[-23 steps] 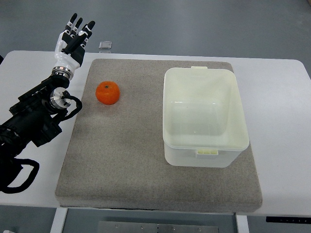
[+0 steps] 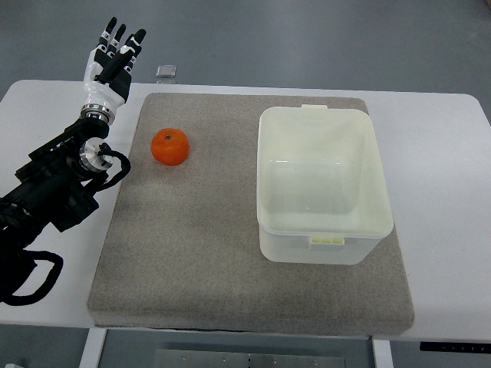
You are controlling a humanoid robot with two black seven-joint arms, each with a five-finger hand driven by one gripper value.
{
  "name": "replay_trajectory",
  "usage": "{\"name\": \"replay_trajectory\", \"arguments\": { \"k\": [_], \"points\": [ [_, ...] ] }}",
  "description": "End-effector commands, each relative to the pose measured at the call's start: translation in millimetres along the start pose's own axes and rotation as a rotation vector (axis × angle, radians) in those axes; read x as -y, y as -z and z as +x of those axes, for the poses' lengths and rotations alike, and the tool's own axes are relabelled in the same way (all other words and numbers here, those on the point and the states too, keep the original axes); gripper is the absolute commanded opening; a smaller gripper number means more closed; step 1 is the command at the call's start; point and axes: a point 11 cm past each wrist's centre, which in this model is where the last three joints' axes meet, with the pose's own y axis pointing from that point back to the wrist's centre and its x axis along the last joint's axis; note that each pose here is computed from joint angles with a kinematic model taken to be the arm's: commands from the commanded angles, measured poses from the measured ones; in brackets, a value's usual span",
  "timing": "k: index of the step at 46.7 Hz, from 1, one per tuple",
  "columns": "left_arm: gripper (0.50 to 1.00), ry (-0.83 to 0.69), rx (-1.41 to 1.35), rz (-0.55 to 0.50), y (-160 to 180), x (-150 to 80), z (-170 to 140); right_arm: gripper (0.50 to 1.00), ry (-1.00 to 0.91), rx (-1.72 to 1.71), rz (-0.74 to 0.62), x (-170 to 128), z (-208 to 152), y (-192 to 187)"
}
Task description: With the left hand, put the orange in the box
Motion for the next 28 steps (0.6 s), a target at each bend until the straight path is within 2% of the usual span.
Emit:
{"name": "replay_trajectory", "arguments": {
  "k": [1, 28],
  "points": [
    [0.99, 0.008, 0.005, 0.004, 1, 0, -2, 0.926, 0.0, 0.0, -0.001, 0, 0, 0],
    [0.99, 0.059, -0.004, 0.001, -3, 4, -15, 0.926, 0.0, 0.0, -0.001, 0, 0, 0]
  ]
}}
